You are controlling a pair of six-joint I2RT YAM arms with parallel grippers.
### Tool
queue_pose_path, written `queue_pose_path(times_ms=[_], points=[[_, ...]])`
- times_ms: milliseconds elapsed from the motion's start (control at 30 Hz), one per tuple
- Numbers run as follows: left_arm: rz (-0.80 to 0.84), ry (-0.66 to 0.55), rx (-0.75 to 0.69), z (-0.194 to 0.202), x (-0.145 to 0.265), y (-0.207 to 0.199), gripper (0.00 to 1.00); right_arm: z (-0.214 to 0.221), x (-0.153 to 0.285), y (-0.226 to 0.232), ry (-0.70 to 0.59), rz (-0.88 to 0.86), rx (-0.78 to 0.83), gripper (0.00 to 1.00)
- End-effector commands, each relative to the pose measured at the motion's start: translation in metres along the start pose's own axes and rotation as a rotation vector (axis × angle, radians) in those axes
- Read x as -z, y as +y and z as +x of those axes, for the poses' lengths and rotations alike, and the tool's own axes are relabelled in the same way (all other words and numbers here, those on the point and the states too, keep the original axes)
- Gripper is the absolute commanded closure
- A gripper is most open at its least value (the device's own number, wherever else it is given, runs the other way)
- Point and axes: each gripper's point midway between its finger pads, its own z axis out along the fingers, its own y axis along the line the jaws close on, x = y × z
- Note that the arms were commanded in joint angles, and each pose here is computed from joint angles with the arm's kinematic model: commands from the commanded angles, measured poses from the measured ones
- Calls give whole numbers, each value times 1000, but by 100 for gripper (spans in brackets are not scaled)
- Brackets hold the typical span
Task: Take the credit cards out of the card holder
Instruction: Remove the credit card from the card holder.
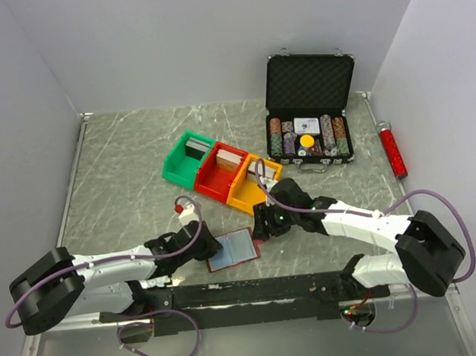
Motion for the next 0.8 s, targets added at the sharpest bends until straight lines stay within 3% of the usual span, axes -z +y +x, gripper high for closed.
queue_pose_path(times_ms=[0, 233, 433, 767], points=[[-16, -12, 13, 2, 1, 10, 99, -12, 0, -9, -12, 42, 8, 38], [-11, -8, 19, 5, 2, 13, 99, -7, -4, -15, 8, 52, -5, 35], [-10, -8, 15, 5, 1, 13, 99, -10, 7, -18, -34, 84, 10, 21], [5, -13, 28, 4, 3, 12, 99, 1, -1, -16, 2, 43, -10, 24]])
